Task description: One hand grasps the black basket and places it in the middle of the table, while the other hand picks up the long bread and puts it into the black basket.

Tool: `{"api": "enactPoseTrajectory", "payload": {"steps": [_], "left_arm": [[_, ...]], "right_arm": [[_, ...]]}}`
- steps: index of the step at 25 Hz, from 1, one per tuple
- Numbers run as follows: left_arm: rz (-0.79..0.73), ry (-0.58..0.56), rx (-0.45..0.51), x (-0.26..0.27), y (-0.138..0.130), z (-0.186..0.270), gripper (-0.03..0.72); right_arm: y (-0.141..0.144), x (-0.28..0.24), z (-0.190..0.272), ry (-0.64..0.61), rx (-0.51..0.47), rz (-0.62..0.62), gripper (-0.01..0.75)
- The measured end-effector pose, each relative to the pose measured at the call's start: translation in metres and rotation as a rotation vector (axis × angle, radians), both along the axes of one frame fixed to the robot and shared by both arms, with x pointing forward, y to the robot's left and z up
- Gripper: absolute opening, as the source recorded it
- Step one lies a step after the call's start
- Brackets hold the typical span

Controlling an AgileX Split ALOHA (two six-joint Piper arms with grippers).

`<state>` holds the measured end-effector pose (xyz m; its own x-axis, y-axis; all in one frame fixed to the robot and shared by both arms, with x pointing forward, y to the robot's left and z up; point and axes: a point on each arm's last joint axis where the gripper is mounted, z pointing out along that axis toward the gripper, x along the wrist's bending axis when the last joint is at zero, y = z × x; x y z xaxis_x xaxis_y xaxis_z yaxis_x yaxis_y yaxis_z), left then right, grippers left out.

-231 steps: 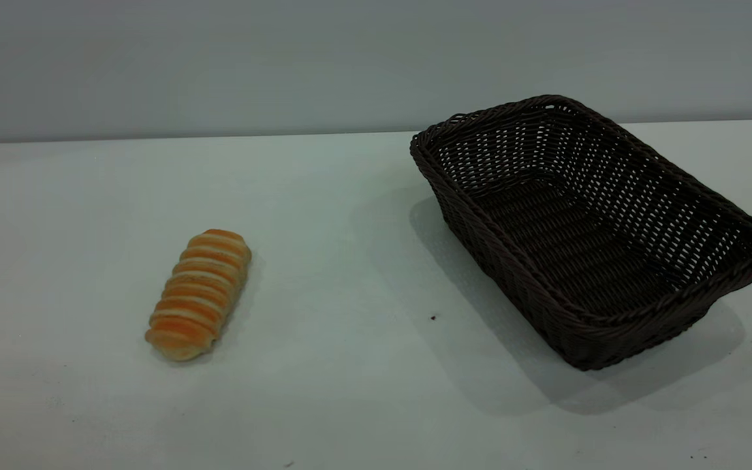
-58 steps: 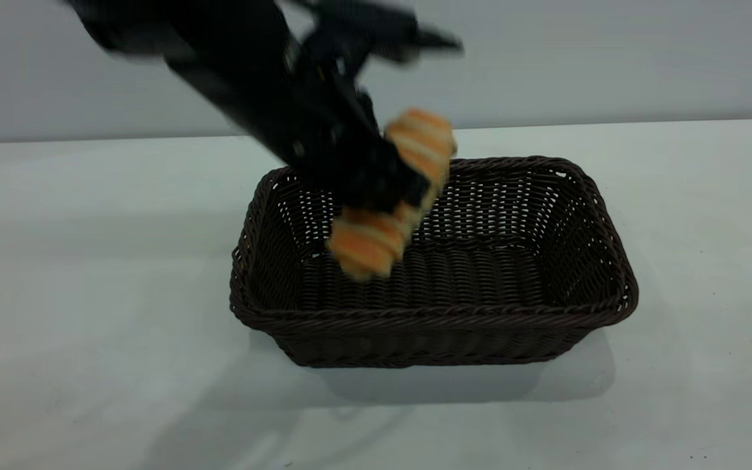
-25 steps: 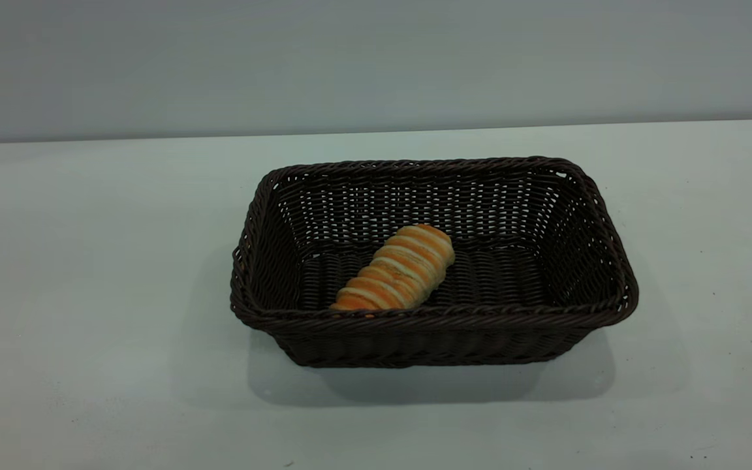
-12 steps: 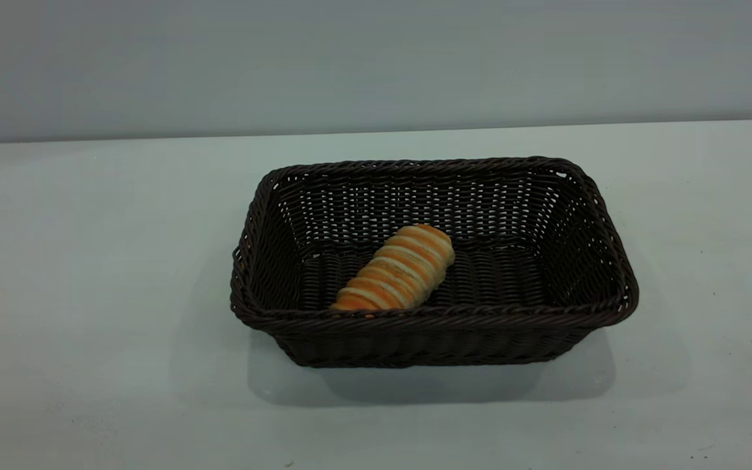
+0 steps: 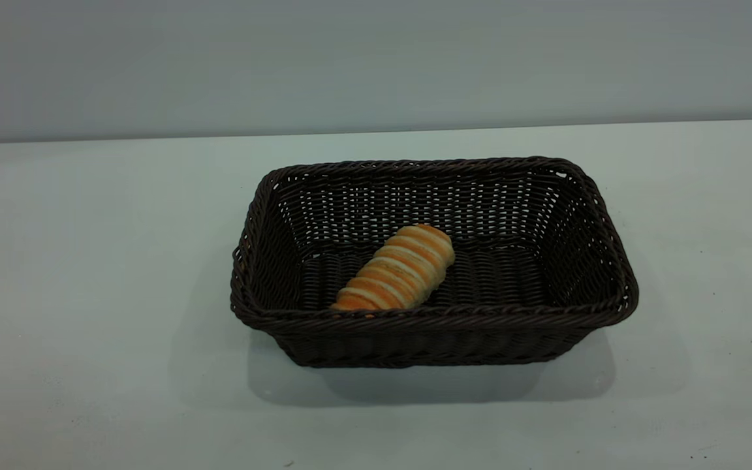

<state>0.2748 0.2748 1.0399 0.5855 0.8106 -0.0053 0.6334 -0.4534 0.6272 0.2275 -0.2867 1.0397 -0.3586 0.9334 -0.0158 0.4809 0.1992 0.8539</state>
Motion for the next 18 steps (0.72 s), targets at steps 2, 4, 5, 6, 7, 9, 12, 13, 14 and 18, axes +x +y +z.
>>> {"api": "enactPoseTrajectory", "payload": {"steps": [2,4,5,6,7,9,12,13,14,18], "left_arm": [[0.001,-0.005,-0.004,-0.002,0.001,0.000,0.589],[0.001,-0.013,-0.010,-0.003,0.002,0.001,0.589],[0.001,-0.019,-0.014,-0.004,0.002,0.001,0.589],[-0.001,-0.025,-0.018,-0.005,0.003,0.001,0.589],[-0.002,-0.034,-0.025,-0.006,0.004,0.002,0.589],[0.005,-0.061,-0.043,-0.010,0.007,0.003,0.589],[0.099,-0.114,-0.073,-0.017,0.014,0.004,0.588],[0.154,-0.135,-0.081,-0.020,0.017,0.005,0.589],[0.215,-0.152,-0.086,-0.022,0.019,0.005,0.588],[0.435,-0.242,-0.100,-0.034,0.024,0.005,0.588]], "right_arm": [[0.000,0.000,0.000,0.000,0.000,0.000,0.308],[0.000,0.000,0.000,0.000,0.000,-0.006,0.290],[0.000,0.000,0.000,0.000,0.001,-0.021,0.281],[0.001,0.001,0.000,0.001,0.002,-0.044,0.274],[0.001,0.001,0.000,0.001,0.002,-0.065,0.265],[0.001,0.001,0.000,0.001,0.002,-0.107,0.249],[0.002,0.002,0.000,0.001,0.003,-0.118,0.239],[0.002,0.002,0.000,0.002,0.003,-0.118,0.239],[0.002,0.001,0.000,0.002,0.003,-0.118,0.239],[0.002,0.001,0.000,0.002,0.003,-0.118,0.239]]}}
